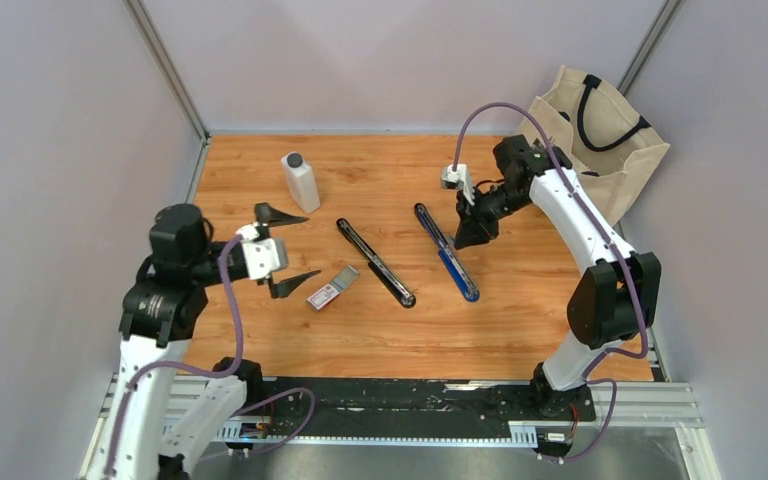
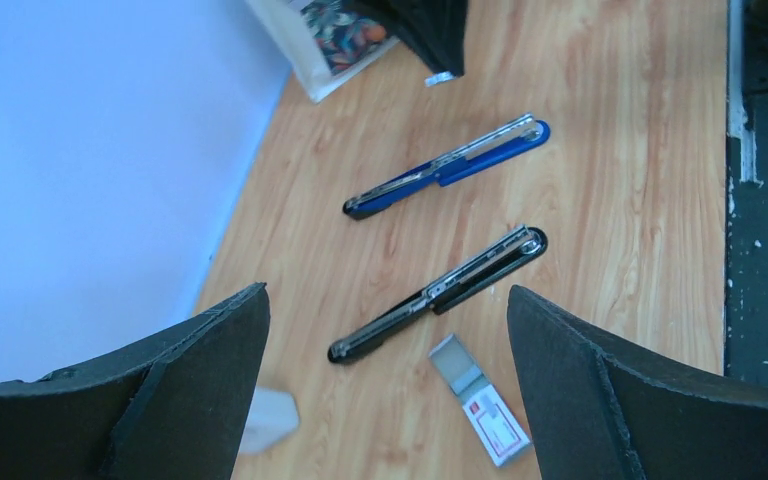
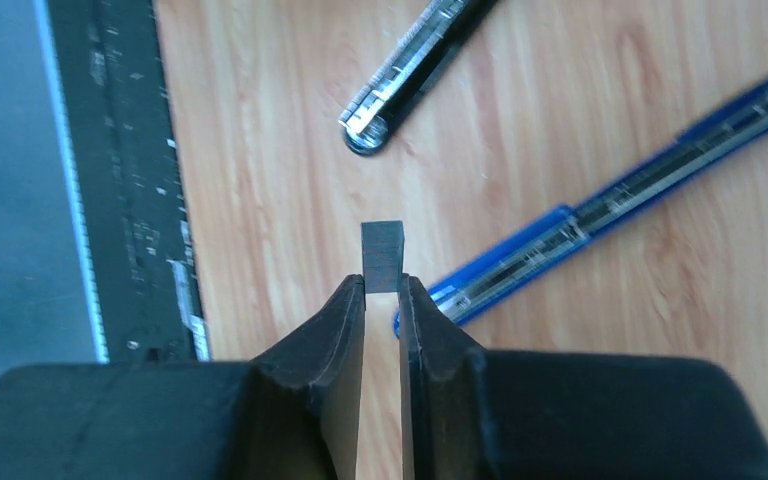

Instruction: Load the staples into the stapler

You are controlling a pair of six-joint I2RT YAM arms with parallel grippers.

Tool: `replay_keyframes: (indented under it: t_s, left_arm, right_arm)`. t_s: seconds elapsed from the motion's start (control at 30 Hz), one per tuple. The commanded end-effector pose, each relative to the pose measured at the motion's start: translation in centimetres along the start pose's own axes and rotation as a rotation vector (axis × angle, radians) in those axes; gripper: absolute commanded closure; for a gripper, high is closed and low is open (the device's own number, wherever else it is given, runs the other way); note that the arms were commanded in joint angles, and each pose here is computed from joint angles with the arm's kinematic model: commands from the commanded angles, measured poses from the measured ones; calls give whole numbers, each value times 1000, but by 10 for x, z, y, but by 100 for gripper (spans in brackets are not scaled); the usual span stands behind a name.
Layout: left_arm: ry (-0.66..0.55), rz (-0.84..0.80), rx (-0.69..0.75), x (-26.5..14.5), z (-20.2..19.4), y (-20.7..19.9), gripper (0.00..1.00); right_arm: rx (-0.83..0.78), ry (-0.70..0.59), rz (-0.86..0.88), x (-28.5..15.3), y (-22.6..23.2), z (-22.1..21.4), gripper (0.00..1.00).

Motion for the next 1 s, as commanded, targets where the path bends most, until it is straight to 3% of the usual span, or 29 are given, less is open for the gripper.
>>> replay_keyframes:
  t_s: [0.0,0.17,0.43,0.57,0.97]
  left_arm:
    - [63,-5,236,47,8,23,4]
    - [135,-139,426,115,-6,9,4]
    - [205,-343,453,195,-8,-26,4]
    - [208,-364,393,210,0,-30,4]
    - [258,-383,406,218,-25,-39,11]
  right_arm:
    - [130,-91,189,-1,49,22,82]
    - [144,-164,274,5,53,30,82]
    - [169,-191,450,27,69,30,82]
    - [174,-183,484,36,75,27,81]
    - [145,-231,491,31,87,30,81]
Point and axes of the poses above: each gripper's point midway between its finger pads, its own x axis out along the fingers, its own y axis along the line the jaws close on, z = x × y, the point moved 6 cm from there along -x, back along the fingers, and after that the axes turned 5 degrees about -x, right-handed, at the moved point
